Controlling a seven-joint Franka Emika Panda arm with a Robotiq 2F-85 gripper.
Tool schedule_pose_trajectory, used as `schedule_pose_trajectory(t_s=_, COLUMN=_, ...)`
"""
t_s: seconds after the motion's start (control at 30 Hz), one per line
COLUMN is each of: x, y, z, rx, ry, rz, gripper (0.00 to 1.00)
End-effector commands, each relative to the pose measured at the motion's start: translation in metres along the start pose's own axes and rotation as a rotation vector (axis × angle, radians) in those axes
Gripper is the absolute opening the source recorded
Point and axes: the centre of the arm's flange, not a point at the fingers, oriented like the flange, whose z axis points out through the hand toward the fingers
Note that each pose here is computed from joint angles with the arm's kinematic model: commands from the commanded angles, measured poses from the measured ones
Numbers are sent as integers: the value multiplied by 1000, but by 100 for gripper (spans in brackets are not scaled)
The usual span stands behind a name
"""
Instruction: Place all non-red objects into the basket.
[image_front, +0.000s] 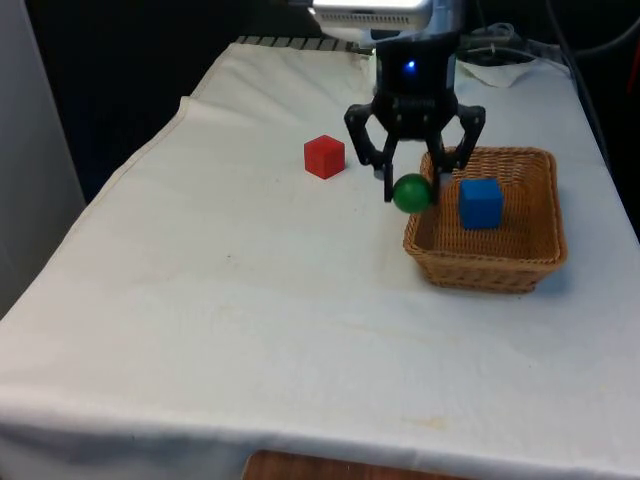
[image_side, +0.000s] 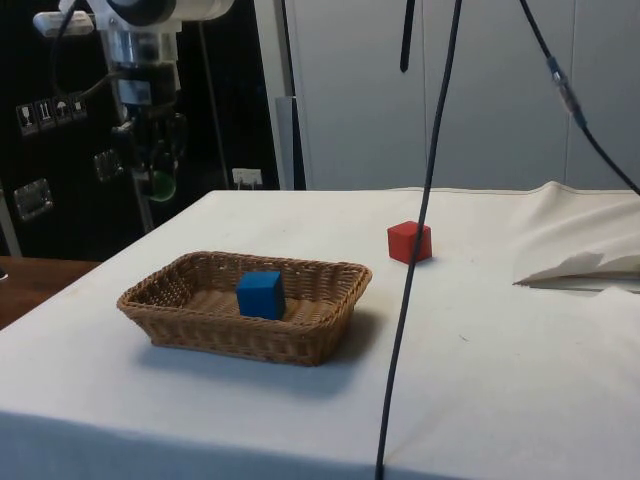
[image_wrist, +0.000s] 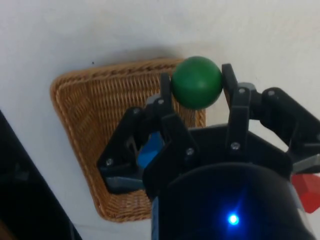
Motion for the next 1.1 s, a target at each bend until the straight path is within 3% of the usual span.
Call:
schedule_pose_trajectory(t_s=0.0, x=-5, y=-2, z=-3, rx=-6, ry=-4, rz=1, gripper=0)
schedule_pose_trajectory(t_s=0.27, x=-18, y=-12, z=-6, rx=-12, ry=-29, rz=-6, gripper=0)
schedule_pose_trajectory(t_s=0.5, x=-34, y=-26, z=-4, rx=-27, ry=-30, rz=-8, gripper=0)
schedule_pose_trajectory(t_s=0.53, x=-31, y=-24, z=-3, rx=-20, ry=-42, rz=-11, gripper=0)
schedule_pose_trajectory(t_s=0.57, x=-37, y=-28, z=-3, rx=-28, ry=-32, rz=-8, gripper=0)
schedule_pose_trajectory(t_s=0.8, x=-55, y=-45, z=15, rx=-28, ry=-35, rz=-1, gripper=0)
schedule_pose_trajectory(t_s=0.83, x=-54, y=-44, z=17, rx=-23, ry=-47, rz=-4, gripper=0)
schedule_pose_trajectory(t_s=0.87, x=-57, y=-47, z=18, rx=-26, ry=-34, rz=1, gripper=0)
schedule_pose_trajectory(t_s=1.07, x=-70, y=-57, z=34, rx=-20, ry=-27, rz=10, gripper=0)
